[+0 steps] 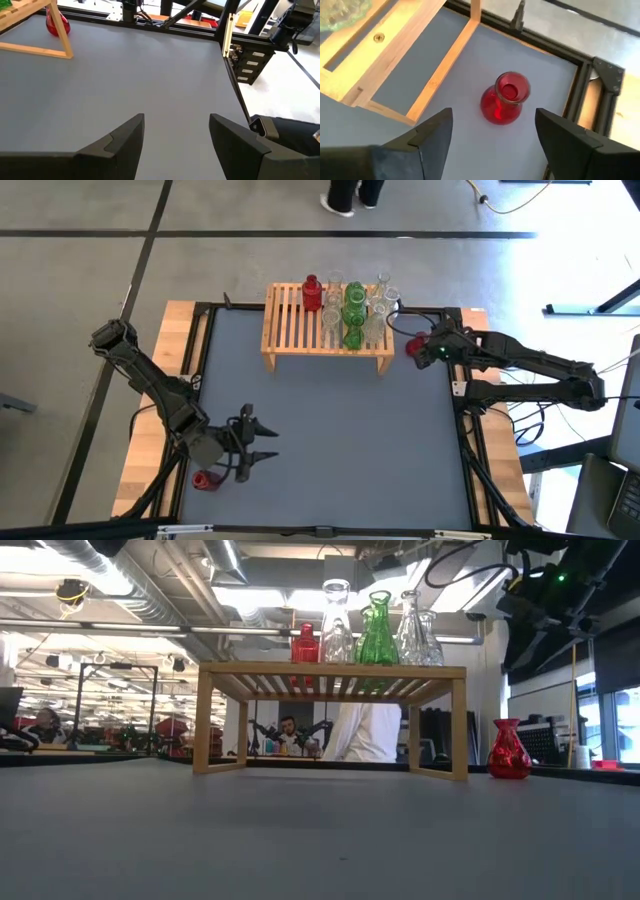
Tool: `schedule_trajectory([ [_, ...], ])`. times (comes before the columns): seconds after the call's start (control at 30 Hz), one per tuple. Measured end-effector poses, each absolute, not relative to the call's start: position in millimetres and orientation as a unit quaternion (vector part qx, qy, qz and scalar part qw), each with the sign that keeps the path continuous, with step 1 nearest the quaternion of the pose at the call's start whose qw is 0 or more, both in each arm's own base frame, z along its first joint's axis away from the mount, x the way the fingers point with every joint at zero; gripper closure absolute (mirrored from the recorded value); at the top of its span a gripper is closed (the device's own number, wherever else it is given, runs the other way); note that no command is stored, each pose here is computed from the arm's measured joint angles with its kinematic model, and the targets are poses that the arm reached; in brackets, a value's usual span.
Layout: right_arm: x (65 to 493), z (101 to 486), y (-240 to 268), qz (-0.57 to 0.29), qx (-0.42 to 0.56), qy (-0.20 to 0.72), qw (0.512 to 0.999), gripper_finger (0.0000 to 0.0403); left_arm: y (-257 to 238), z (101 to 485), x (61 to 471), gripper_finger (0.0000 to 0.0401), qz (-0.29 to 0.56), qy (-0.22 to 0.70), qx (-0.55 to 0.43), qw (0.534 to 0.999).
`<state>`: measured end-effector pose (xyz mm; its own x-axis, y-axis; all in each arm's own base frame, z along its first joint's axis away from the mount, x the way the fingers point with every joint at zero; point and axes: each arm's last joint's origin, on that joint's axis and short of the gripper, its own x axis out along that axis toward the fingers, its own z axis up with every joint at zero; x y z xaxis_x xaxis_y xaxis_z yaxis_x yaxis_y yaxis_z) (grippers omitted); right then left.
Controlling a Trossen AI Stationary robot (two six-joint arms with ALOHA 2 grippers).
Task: Sort vases onto shelf
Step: Put the red vase on the shelf aligned with the other red vase
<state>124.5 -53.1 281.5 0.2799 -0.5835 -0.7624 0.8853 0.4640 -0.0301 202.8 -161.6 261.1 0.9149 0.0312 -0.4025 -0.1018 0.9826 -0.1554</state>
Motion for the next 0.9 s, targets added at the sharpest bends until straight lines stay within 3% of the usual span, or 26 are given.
schedule_trajectory([
  [0.9, 125.1, 218.4, -81.4, -0.525, 0.245, 0.283, 0.764, 0.0159, -155.9, 262.8, 208.8, 0.0183, 0.043, 0.196, -0.099, 0.975],
])
